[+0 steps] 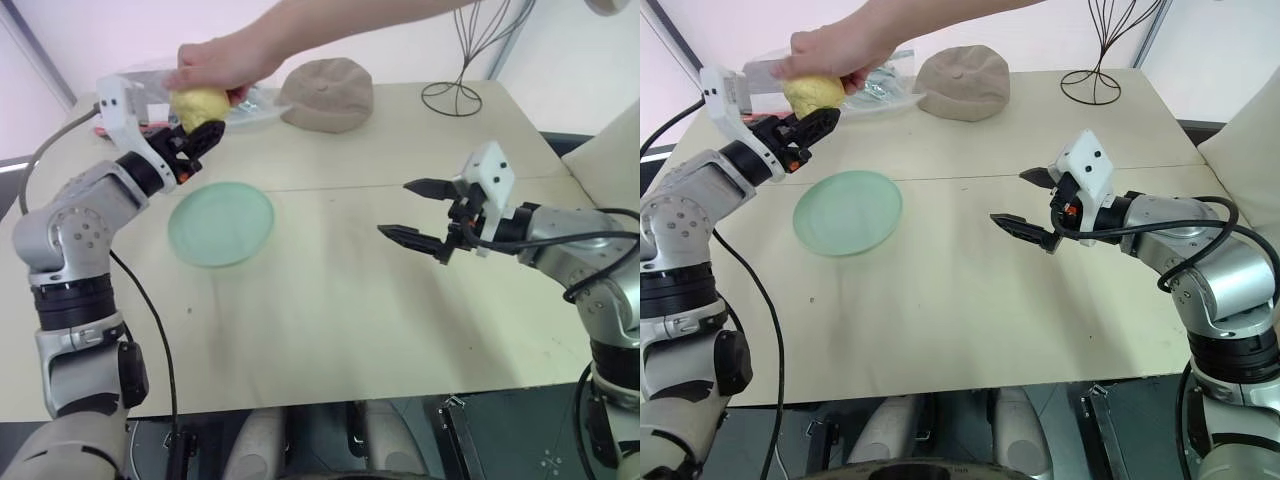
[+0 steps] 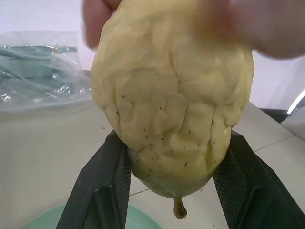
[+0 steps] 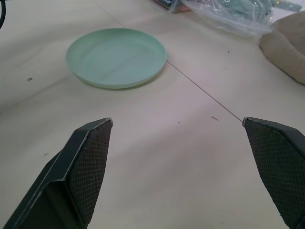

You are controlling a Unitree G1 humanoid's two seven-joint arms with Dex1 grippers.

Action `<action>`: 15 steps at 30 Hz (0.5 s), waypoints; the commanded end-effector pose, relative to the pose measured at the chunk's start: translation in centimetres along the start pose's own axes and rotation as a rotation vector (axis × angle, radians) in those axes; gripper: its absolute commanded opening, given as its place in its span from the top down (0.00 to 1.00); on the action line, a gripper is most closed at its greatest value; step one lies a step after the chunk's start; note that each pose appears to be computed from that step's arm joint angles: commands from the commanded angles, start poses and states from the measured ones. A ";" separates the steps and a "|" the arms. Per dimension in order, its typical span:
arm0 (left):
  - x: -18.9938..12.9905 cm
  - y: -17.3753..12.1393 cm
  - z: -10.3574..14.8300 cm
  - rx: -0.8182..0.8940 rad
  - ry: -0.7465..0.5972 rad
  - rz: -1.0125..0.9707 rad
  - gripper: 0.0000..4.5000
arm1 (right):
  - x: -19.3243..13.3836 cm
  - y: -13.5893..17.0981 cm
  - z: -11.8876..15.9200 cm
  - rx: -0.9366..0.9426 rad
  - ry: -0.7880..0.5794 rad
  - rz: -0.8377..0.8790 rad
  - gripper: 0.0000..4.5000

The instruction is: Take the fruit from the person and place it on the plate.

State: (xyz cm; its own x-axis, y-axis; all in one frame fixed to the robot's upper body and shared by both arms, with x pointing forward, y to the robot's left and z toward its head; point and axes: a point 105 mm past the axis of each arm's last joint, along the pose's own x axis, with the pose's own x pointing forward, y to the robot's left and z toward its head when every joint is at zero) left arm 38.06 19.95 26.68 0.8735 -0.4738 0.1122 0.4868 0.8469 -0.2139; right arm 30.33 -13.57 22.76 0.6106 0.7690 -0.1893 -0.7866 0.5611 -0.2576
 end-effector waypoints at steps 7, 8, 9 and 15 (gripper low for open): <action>-2.9 1.3 -0.7 0.150 0.152 0.004 0.58 | -0.5 0.2 1.1 -0.039 -0.031 -0.006 0.00; -3.1 1.9 -1.2 0.159 0.185 0.027 0.58 | -0.5 0.2 1.1 -0.038 -0.030 -0.006 0.00; -3.4 2.4 -1.8 0.164 0.227 0.044 0.58 | -0.5 0.2 1.0 -0.037 -0.030 -0.005 0.00; -4.4 3.7 -5.2 0.247 0.422 0.040 0.58 | -0.3 0.5 0.8 -0.030 -0.031 0.001 0.00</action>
State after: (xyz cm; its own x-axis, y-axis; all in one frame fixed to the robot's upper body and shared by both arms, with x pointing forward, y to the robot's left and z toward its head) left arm 36.07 23.78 19.86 0.8398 -0.4521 -0.3007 0.4679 0.8835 -0.0217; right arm 30.23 -13.63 22.39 0.6100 0.7673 -0.1979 -0.7884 0.5625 -0.2489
